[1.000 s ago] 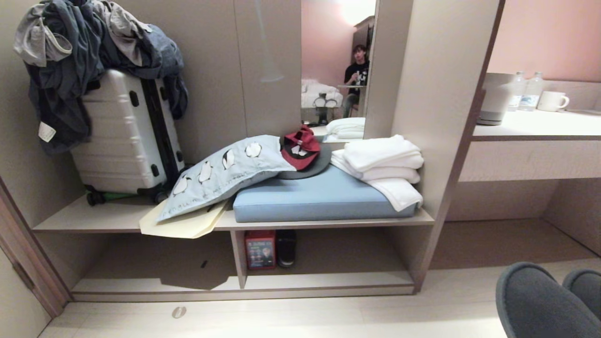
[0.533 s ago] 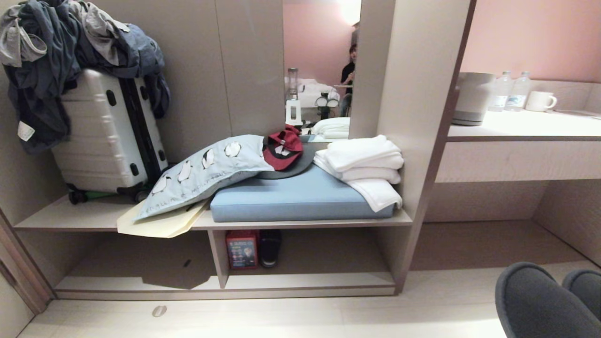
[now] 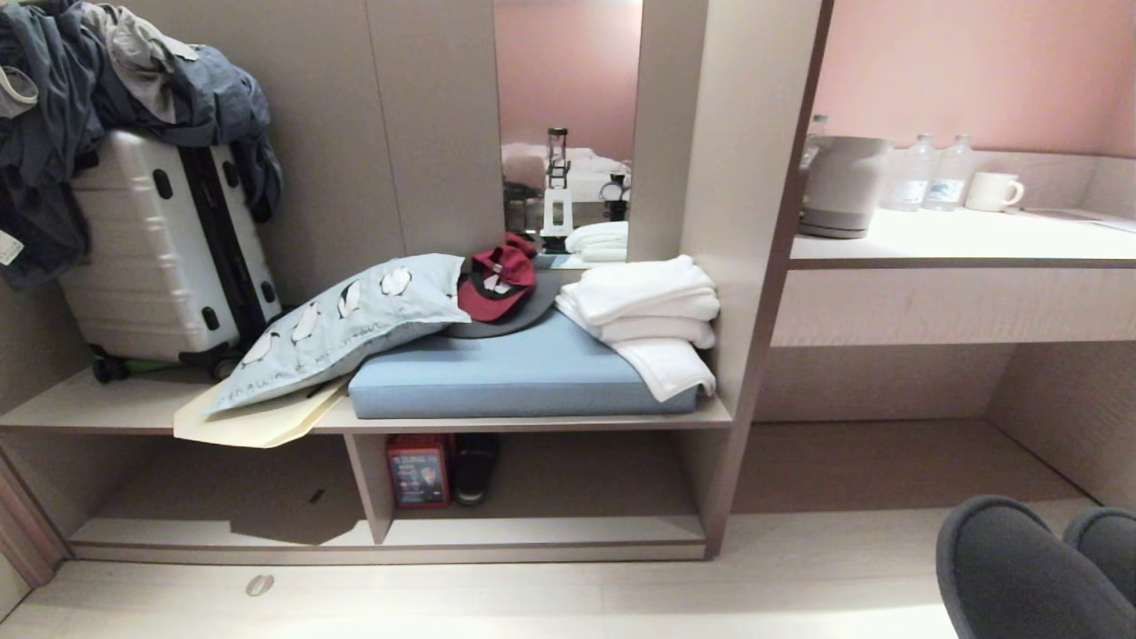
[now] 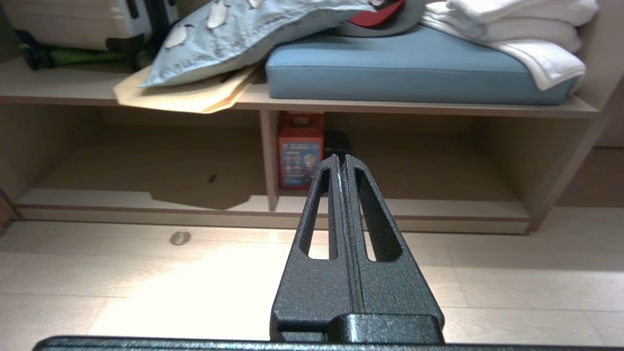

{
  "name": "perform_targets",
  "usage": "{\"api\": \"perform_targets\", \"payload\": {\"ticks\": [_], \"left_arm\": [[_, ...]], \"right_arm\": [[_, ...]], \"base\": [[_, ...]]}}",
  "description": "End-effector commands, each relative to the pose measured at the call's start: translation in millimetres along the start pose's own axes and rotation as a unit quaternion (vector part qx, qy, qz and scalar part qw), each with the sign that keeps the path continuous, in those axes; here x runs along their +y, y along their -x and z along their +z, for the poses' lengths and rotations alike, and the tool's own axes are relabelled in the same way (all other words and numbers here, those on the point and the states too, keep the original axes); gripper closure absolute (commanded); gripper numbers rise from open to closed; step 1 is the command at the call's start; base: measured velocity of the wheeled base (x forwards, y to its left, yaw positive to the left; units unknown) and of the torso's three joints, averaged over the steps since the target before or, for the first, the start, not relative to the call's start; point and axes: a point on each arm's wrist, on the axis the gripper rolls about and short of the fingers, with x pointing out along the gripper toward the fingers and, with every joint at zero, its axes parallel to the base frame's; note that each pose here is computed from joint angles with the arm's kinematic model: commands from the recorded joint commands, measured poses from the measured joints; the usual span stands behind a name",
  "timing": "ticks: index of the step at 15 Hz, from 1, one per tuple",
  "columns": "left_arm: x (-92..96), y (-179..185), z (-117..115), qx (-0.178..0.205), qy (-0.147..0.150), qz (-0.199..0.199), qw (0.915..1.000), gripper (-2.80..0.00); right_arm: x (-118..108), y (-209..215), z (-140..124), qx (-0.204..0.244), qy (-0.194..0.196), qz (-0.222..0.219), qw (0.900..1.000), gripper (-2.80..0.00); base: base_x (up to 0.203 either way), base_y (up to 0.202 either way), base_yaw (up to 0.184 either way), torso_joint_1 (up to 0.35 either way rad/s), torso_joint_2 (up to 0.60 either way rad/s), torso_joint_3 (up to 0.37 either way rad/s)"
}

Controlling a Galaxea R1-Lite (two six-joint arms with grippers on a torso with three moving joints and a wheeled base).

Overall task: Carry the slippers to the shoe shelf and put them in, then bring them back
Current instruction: Place the slippers on the floor

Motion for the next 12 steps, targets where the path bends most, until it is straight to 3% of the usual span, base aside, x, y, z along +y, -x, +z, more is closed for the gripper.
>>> {"api": "perform_targets", "payload": {"ticks": [1, 12], "left_arm": [[0.0, -0.1, 0.1, 0.001, 0.0, 0.001, 1.0, 0.0], [0.0, 0.0, 0.0, 0.0, 0.0, 0.0, 1.0, 0.0]], "right_arm": [[0.0, -0.1, 0.0, 0.001, 0.0, 0.0, 1.0, 0.0], [0.0, -0.1, 0.0, 0.001, 0.0, 0.0, 1.0, 0.0]], "base": [[0.0, -0.199, -0.001, 0.001, 0.0, 0.005], [0.0, -0.187, 0.003, 0.002, 0.0, 0.002]]}}
